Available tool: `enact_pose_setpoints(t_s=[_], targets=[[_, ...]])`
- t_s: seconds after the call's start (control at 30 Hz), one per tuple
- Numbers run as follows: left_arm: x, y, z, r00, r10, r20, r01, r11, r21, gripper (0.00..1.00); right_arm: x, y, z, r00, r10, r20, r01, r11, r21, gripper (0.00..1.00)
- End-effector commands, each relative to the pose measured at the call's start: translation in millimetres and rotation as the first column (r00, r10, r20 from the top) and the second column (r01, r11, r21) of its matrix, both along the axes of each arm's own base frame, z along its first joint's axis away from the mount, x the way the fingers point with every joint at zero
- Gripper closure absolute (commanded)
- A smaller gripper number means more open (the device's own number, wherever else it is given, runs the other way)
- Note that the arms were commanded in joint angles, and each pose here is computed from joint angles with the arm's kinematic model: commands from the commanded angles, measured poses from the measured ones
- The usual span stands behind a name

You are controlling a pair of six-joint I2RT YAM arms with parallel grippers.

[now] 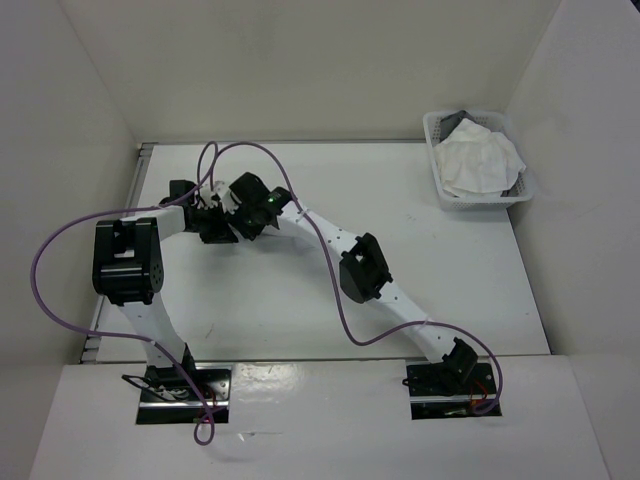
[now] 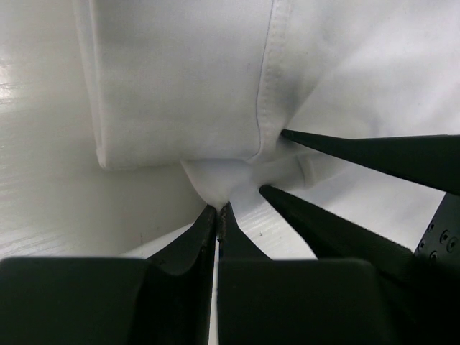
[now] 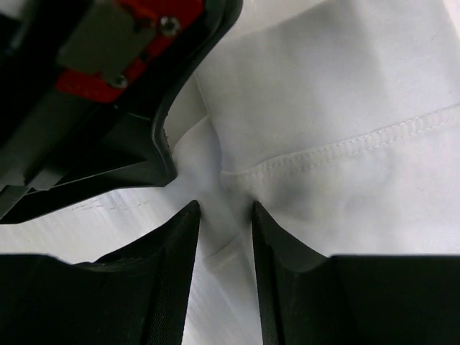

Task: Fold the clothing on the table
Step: Flatten the skirt out

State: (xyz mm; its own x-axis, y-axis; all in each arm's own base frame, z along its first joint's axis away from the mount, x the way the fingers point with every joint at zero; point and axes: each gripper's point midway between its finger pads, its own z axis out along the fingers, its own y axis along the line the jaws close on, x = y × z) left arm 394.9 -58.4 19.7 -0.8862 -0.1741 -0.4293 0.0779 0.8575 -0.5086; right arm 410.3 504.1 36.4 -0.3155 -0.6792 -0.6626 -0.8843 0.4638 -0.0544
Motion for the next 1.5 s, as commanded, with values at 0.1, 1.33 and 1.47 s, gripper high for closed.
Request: enact_pose_setpoints(t_s=[0.1,1.33,1.47], targets=[[-9.2,-1.0,-2.0,0.999,-0.034,-0.027,0.034,0.999,0.002,1.00,1.0,5.3,10.9,1.000,0.000,0.031,0.000,1.000,0.010,0.67],[-32.2,-36.7,3.9,0.946,-0.324,-0.005,0.322,0.941,-0.101,1.00,171.8,-146.3,167.5,0.815,-0.455,0.360,0.402,0.890,0.214,1.00],[-61.8,-68.8,13.9,0.853,-0.522,-0.012,0.515,0.845,-0.145,0.96,177.1,-152.3,150.2,0.815,-0.462,0.351,0.422,0.887,0.188,1.00]])
